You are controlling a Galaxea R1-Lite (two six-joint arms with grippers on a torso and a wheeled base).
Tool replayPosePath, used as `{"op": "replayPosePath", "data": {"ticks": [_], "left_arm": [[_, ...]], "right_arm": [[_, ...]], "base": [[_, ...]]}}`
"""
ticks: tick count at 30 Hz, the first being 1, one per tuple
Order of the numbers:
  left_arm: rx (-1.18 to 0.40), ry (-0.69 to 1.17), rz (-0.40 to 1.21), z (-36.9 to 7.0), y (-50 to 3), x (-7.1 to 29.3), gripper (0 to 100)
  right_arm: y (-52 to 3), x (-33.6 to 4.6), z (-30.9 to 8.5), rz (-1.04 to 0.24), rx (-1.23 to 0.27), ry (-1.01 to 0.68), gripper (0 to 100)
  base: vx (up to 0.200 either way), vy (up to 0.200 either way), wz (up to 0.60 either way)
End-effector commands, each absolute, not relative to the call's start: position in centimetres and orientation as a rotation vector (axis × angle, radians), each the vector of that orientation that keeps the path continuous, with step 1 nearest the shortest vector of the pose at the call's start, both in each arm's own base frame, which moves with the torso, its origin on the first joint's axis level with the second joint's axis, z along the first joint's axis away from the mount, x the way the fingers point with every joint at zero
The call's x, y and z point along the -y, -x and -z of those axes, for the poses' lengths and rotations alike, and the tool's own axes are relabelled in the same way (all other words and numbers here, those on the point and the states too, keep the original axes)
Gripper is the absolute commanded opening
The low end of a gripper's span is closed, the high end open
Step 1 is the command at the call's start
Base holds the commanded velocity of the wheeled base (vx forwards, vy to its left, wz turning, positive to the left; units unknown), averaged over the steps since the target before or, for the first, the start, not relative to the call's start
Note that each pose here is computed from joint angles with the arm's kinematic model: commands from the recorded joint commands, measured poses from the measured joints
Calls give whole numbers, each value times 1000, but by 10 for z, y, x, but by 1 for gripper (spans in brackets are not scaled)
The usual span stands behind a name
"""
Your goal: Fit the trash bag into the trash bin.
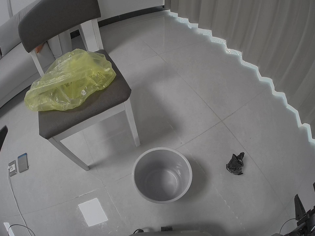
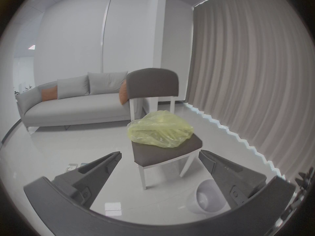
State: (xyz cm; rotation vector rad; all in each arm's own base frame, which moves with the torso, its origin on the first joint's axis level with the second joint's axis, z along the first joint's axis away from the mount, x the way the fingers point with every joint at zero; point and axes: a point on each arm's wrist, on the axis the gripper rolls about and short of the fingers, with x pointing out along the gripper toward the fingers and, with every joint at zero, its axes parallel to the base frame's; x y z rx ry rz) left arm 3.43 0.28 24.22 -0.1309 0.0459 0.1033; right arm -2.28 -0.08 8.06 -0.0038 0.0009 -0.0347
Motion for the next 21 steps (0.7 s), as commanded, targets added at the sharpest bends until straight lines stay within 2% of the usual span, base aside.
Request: {"op": "replayPosePath", "data": {"ticks": [1,6,15,21], "left_arm": [[-254,207,-376,-276,-156,-43,100],[-317,226,-456,-271,-183,-66,100],[-416,248,-461,-256,-226,-82,100],[-411,296,-473,-257,-252,-91,100]], "right_arm": [[23,1,-76,38,-2,9,100],[23,1,-75,38,-3,9,100],[23,1,-76,38,-2,9,100],[23,1,-76,38,-2,9,100]], "base": [[0,0,0],[0,0,0],[0,0,0],[0,0,0]]}}
